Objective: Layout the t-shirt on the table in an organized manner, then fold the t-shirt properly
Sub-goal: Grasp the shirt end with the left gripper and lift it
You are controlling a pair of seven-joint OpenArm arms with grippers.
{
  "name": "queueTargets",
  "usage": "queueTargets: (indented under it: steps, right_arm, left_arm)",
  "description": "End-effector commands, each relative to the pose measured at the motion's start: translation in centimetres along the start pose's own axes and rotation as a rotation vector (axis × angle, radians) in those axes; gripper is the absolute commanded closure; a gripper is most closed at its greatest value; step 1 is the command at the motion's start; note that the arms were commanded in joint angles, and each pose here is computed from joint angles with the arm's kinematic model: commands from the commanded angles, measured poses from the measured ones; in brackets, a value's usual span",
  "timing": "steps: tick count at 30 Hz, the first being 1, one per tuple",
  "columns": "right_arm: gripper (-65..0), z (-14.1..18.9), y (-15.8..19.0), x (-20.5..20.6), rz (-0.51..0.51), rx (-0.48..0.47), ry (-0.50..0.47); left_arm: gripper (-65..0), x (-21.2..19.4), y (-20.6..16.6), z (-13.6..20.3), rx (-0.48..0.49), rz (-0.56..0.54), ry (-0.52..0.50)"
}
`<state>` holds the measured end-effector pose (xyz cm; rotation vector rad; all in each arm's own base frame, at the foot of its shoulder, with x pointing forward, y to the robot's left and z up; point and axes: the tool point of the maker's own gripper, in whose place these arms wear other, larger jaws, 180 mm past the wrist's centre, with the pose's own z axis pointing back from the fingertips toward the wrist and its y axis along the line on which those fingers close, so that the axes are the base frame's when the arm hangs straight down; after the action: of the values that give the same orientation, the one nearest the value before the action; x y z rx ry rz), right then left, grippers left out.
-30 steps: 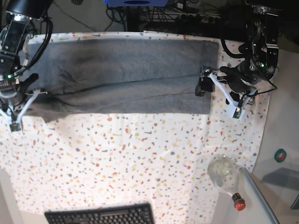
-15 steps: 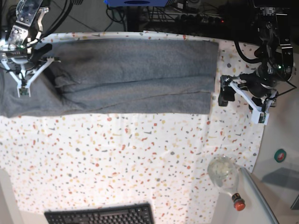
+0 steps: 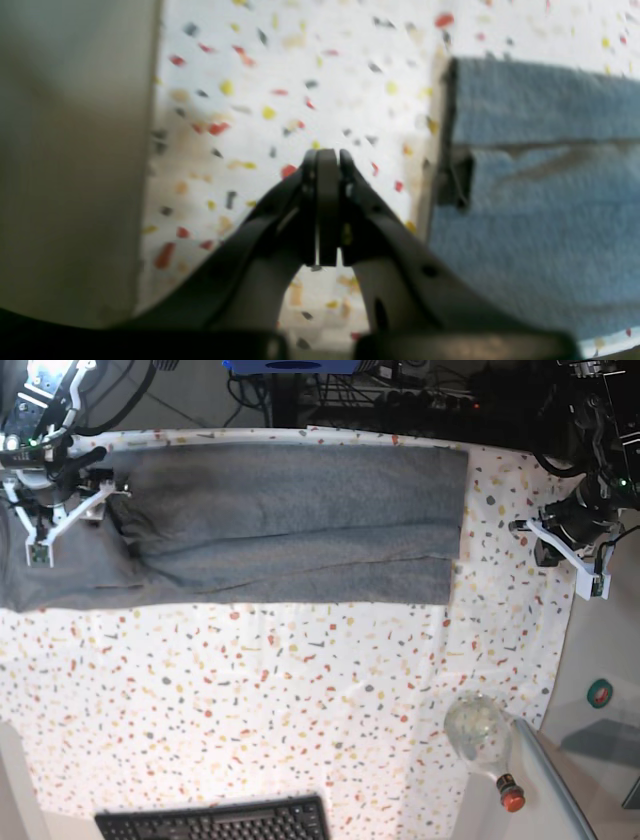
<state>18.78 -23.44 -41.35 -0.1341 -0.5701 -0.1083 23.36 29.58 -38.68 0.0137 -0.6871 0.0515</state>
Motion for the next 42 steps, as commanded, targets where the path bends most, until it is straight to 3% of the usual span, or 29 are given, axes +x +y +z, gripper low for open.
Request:
queueTargets:
  steps: [1,3,8,9,13,15,22,30,38,39,42]
  right_arm:
    - [-33.0,0.4,-0.8,1.0,-0.005,-0.024,-0.039]
    - [-28.7,0.3,-1.3,1.0,-0.016,-0.034,-0.039]
    - [-1.4,-0.3,-2.6,0.0,-0.014,-0.049,-0.009]
    - [0.0,-0.5,-2.8,-0.3,-0.013,-0.049,0.000]
    - [0.0,-0.9,-3.2,-0.2,-0.016,-0.053,0.005]
    - [0.0,-0.9,-3.1,-0.2,-0.014,-0.051,0.005]
    - [0.0,-0.9,-2.9,-0.1,-0.008,-0.046,0.004]
    - [0.0,-0.9,-3.0,-0.3,-0.004,-0.047,0.008]
    - [0.0,-0.9,-3.0,-0.2,-0.004,-0.048,0.006]
    - [0.0,-0.9,-3.0,-0.2,-0.004,-0.048,0.005]
    - [0.0,-0.9,-2.9,-0.1,-0.003,-0.046,0.003]
  left_arm:
    - [0.0,0.9,-0.1,0.3,-0.007,-0.016,-0.032]
    - [0.0,0.0,-1.0,0.4,-0.049,-0.046,-0.020]
    - [0.0,-2.5,-4.3,0.7,-0.184,-0.124,0.011]
    - [0.0,-2.8,-5.1,0.9,-0.212,-0.136,0.007]
    - [-49.2,-3.0,-6.9,1.9,-0.288,-0.136,-0.075]
    - [-65.0,-3.6,-6.5,1.4,-0.289,-0.097,-0.076]
    - [-65.0,-5.9,-6.0,-3.5,-0.320,0.075,0.010]
    - [-65.0,-7.2,-7.6,-6.6,-0.372,0.197,0.067]
    - [-65.0,-9.6,-10.4,-6.9,-0.438,0.158,0.149]
    - [-63.2,-9.7,-10.4,-6.9,-0.438,0.158,0.152]
    - [-42.3,-10.1,-10.5,-6.8,-0.440,0.162,0.161]
